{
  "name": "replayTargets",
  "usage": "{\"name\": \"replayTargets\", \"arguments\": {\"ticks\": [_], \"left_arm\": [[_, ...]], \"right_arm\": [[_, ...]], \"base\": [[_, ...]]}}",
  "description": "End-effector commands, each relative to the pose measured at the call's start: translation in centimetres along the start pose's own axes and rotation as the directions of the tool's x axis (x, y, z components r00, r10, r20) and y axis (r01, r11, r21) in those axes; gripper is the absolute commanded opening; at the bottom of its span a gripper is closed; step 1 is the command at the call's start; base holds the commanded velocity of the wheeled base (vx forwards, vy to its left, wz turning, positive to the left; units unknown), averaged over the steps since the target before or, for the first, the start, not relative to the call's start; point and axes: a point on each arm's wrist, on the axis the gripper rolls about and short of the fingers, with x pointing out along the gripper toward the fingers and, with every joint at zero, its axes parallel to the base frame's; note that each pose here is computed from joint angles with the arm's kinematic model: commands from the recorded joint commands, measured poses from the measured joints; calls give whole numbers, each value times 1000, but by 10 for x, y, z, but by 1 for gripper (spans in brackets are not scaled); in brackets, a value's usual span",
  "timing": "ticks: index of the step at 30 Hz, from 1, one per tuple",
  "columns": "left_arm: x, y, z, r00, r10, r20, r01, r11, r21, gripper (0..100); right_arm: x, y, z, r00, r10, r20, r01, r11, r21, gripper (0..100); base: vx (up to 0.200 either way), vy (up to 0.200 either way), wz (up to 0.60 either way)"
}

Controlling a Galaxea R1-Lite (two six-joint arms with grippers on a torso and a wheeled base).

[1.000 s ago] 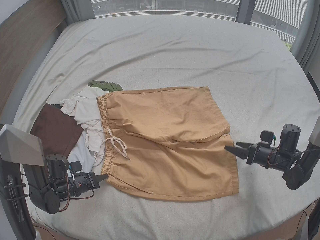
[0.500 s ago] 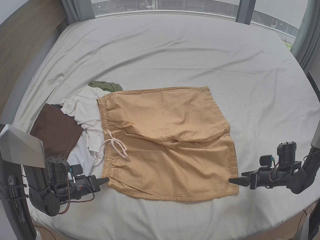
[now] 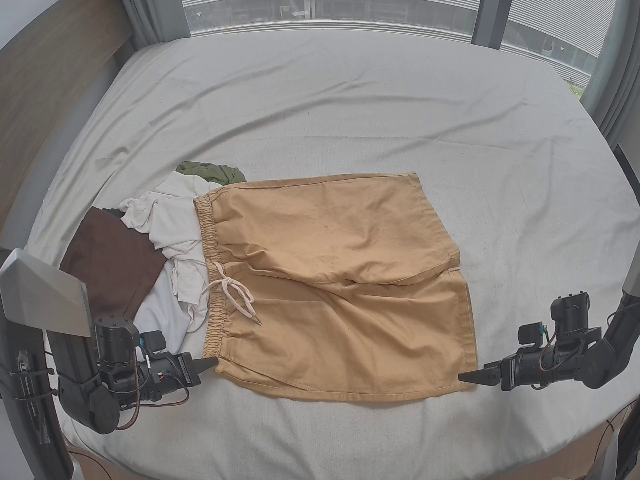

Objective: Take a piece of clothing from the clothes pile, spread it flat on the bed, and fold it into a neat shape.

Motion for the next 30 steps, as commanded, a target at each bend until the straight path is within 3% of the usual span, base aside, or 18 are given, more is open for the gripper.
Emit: {"name": "replayTargets", "arguments": {"ticks": [1,19,20,30], "left_arm": [[-1,-1,-1,1000,0,-3,0,1000,0,0],[-1,0,-1,1000,2,-4,-2,1000,2,0],[-1,0,-1,1000,2,-4,-2,1000,2,0],[-1,1,-1,1000,6,-2,-6,1000,0,0]], "right_arm": [[3,2,-2,1000,9,-14,-9,1000,-1,100],[18,3,-10,997,26,-71,-25,1000,4,100],[18,3,-10,997,26,-71,-25,1000,4,0],[19,3,-8,998,24,-64,-23,1000,4,0]], "base": [[0,0,0],[0,0,0],[0,0,0],[0,0,0]]}}
